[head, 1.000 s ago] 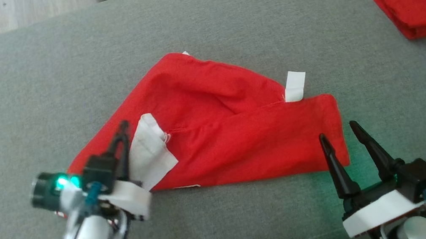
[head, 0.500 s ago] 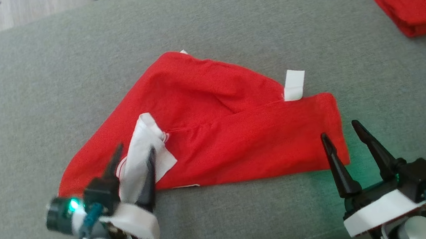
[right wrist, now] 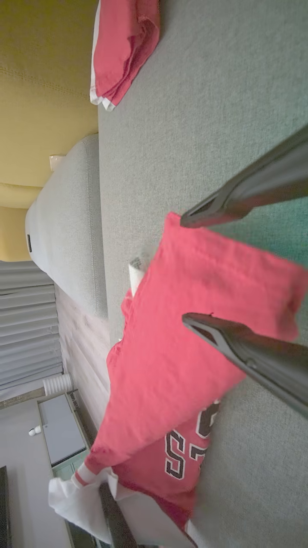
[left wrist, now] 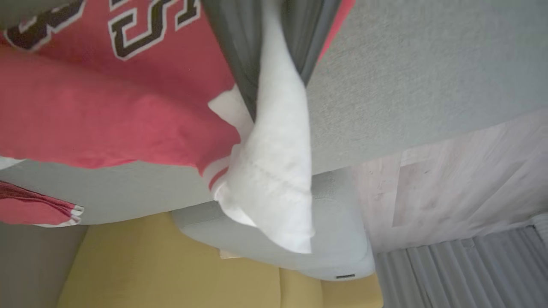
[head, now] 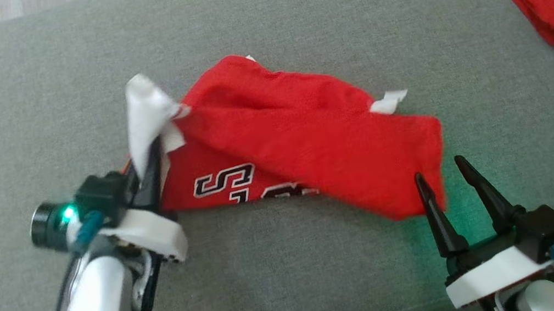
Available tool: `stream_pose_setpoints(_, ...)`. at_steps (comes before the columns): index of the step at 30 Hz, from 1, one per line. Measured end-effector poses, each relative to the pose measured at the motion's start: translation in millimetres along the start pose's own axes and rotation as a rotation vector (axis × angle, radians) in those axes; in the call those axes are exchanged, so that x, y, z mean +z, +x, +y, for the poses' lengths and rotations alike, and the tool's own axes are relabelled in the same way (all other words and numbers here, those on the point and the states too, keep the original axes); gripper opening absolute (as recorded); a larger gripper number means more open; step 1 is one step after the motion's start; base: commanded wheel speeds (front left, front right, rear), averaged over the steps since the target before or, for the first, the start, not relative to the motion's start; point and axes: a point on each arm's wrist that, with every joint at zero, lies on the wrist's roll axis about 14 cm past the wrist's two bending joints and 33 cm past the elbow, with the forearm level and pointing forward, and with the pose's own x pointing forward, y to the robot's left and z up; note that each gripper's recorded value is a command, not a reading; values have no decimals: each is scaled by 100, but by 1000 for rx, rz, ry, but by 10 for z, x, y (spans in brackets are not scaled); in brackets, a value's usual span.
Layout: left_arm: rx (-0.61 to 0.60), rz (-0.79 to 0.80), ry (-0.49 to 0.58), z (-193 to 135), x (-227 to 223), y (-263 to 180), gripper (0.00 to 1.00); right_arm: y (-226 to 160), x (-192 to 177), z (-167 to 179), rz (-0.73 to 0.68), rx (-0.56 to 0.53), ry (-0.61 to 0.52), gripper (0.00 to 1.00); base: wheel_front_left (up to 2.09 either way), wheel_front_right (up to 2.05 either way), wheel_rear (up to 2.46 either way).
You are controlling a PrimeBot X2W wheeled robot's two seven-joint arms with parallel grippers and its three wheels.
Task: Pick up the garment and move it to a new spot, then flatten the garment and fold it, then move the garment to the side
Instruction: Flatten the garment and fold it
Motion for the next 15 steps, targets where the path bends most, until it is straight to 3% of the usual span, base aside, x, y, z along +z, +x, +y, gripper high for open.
stream_pose_setpoints(1, 20, 14, -16, 49, -44, -21, 0, -1, 7, 5, -2, 2, -1, 100, 0, 0, 0)
stream_pose_setpoints(2, 39, 34, -41, 91, -106, -44, 100, -3, 10, 13, -3, 5, -2, 100, 0, 0, 0)
stream_pose_setpoints(9, 114, 72, 7, 239, -231, -77, 100, 5, -15, 39, 5, 13, -1, 100, 0, 0, 0)
stream_pose_setpoints(15, 189, -19, 165, 264, 23, -146, 100, 8, -33, 27, 10, 9, 5, 100, 0, 0, 0)
